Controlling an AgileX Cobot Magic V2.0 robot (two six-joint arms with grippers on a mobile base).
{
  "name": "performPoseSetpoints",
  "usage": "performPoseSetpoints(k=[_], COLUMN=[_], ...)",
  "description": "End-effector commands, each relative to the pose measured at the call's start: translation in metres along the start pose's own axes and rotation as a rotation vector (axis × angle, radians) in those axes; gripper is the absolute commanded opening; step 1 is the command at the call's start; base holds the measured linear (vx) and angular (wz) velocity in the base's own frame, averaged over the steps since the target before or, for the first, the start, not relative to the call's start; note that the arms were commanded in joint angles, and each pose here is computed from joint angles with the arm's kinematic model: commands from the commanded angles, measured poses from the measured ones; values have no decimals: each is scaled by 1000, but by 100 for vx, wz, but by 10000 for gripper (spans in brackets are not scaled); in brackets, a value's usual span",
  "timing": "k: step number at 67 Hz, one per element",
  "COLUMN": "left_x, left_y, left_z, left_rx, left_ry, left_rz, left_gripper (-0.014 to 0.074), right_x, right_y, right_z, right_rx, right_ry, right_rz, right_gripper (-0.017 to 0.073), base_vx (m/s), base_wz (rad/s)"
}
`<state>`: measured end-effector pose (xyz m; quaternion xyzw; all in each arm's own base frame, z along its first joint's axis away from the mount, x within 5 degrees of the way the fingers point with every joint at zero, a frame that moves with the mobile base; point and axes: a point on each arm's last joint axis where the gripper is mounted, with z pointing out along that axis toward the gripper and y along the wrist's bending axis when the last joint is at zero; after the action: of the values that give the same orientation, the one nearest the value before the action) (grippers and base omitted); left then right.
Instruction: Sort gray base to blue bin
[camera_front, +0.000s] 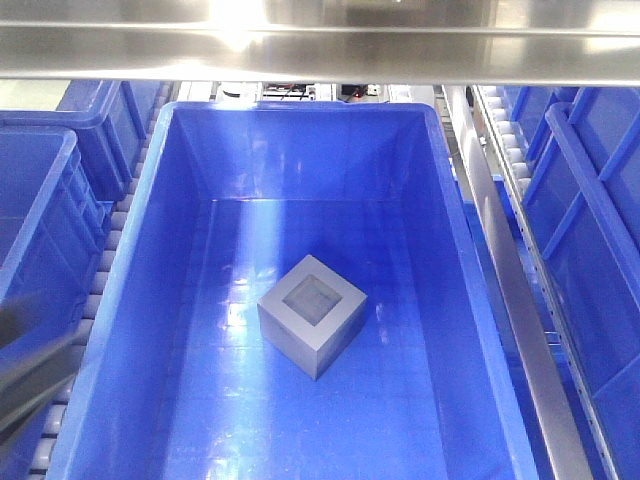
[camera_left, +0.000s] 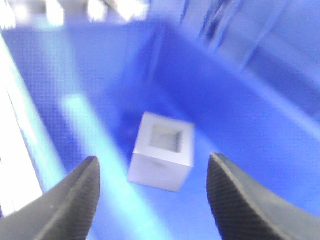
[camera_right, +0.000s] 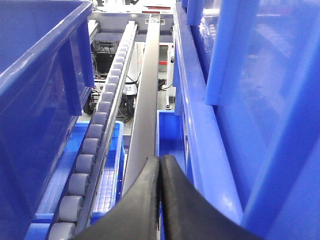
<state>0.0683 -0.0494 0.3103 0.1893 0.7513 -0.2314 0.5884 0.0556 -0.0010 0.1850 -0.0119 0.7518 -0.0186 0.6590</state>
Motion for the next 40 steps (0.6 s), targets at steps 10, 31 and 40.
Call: performPoseSetpoints(k=[10,31,40], left_x=[10,16,16], left_y=[-4,-5,-5], left_z=[-63,-74,-74], left_rx=[28,35,35], left_ry=[-168,-184,-175], left_rz=[61,66,66], left_gripper=[448,444,340], right_x=[-6,-6,-6], right_y=[0,0,0], right_z=[0,0,0], right_rx=[4,4,4], right_ry=[-81,-81,-81], right_rz=[-20,-20,-20], right_gripper=[-5,-5,-5], base_vx=[0,0,0], base_wz=[0,0,0])
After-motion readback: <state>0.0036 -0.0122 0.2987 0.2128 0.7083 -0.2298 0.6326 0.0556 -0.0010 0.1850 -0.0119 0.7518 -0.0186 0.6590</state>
